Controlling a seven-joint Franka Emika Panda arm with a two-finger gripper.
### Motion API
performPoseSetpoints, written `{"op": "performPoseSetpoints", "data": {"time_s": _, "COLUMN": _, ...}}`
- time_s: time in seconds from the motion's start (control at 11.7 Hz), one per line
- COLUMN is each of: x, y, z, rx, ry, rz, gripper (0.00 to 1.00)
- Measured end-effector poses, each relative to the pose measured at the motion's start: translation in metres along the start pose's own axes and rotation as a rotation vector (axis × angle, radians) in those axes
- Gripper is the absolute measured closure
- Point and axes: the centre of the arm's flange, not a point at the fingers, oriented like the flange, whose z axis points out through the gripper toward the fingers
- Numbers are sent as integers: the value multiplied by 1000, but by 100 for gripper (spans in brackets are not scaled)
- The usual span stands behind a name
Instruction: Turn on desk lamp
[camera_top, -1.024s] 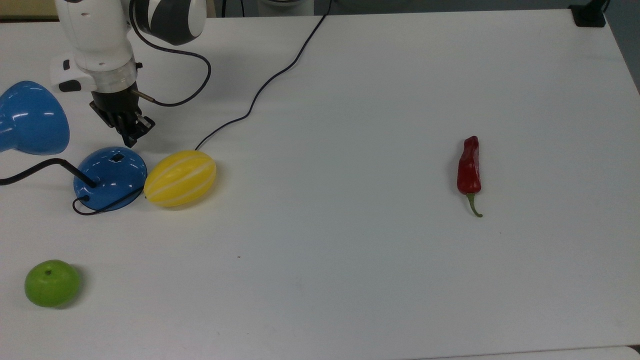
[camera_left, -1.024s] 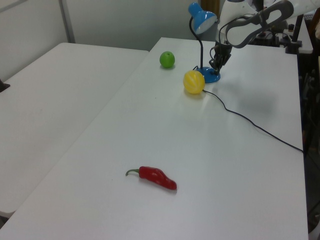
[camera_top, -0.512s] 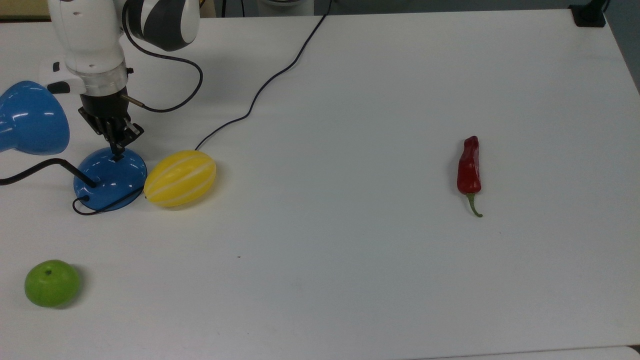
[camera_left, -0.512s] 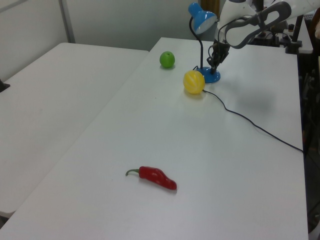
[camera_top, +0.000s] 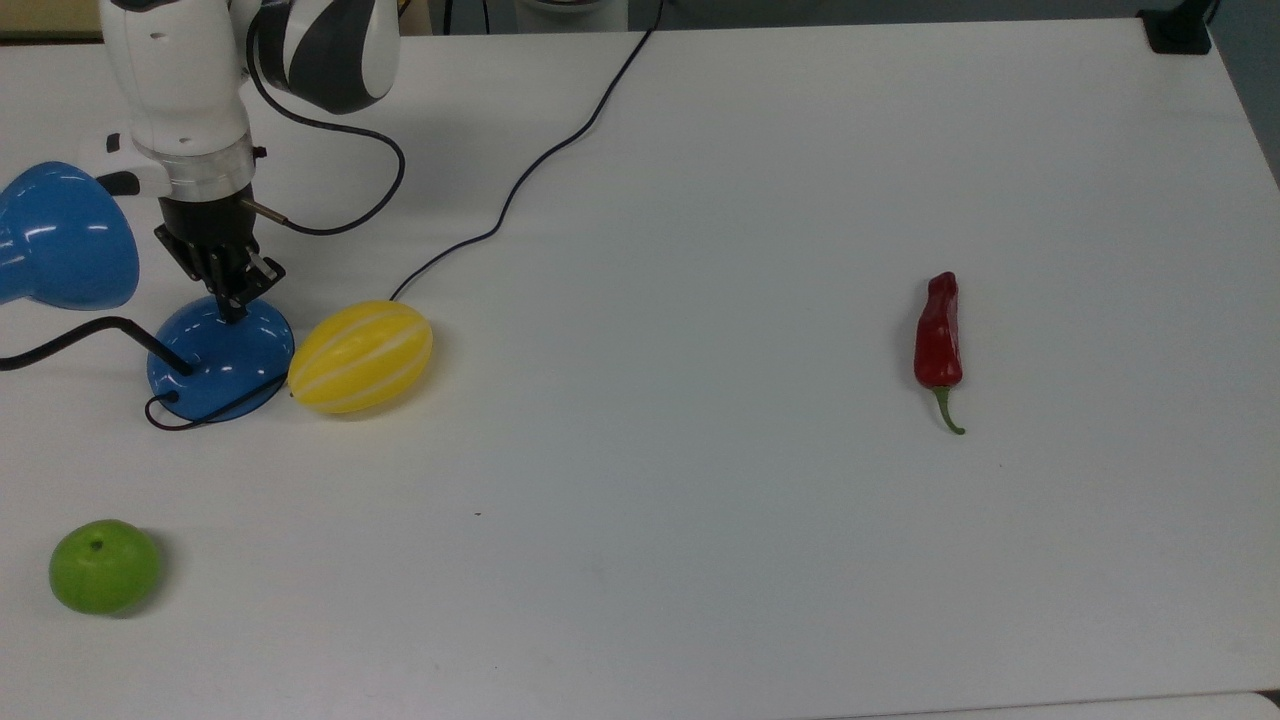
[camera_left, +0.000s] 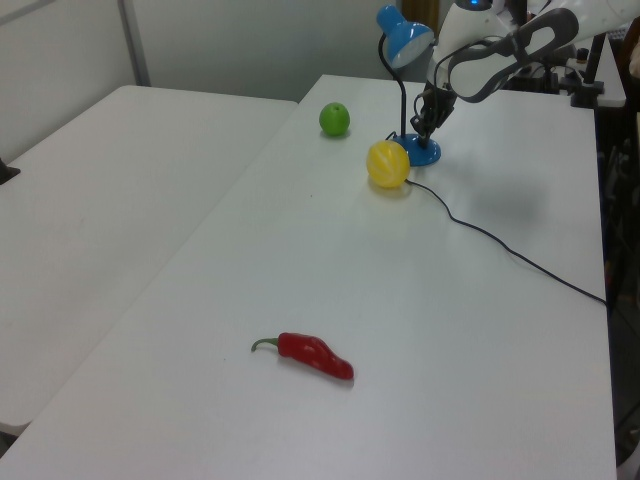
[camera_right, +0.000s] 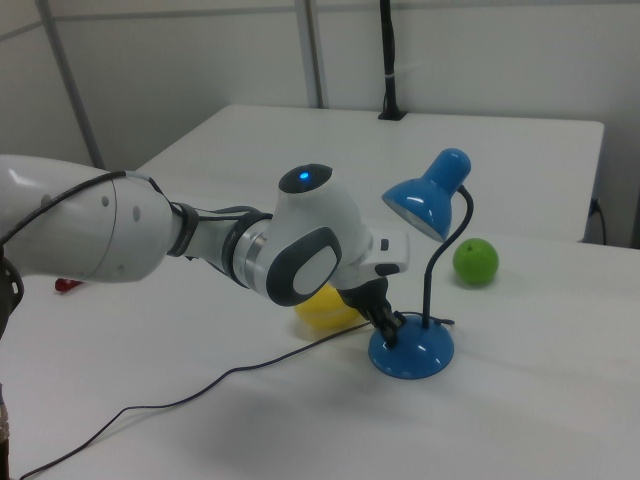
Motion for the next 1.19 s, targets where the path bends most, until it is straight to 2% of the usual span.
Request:
{"op": "performPoseSetpoints", "data": {"time_s": 0.34, "x": 2, "y": 3, "z": 4, "rx": 3, "ry": 29, "rz": 5, "gripper": 99}}
{"op": "performPoseSetpoints", "data": {"time_s": 1.19, "x": 4, "y": 3, "z": 1, "rx": 3, "ry": 34, "rz": 2, "gripper": 99}}
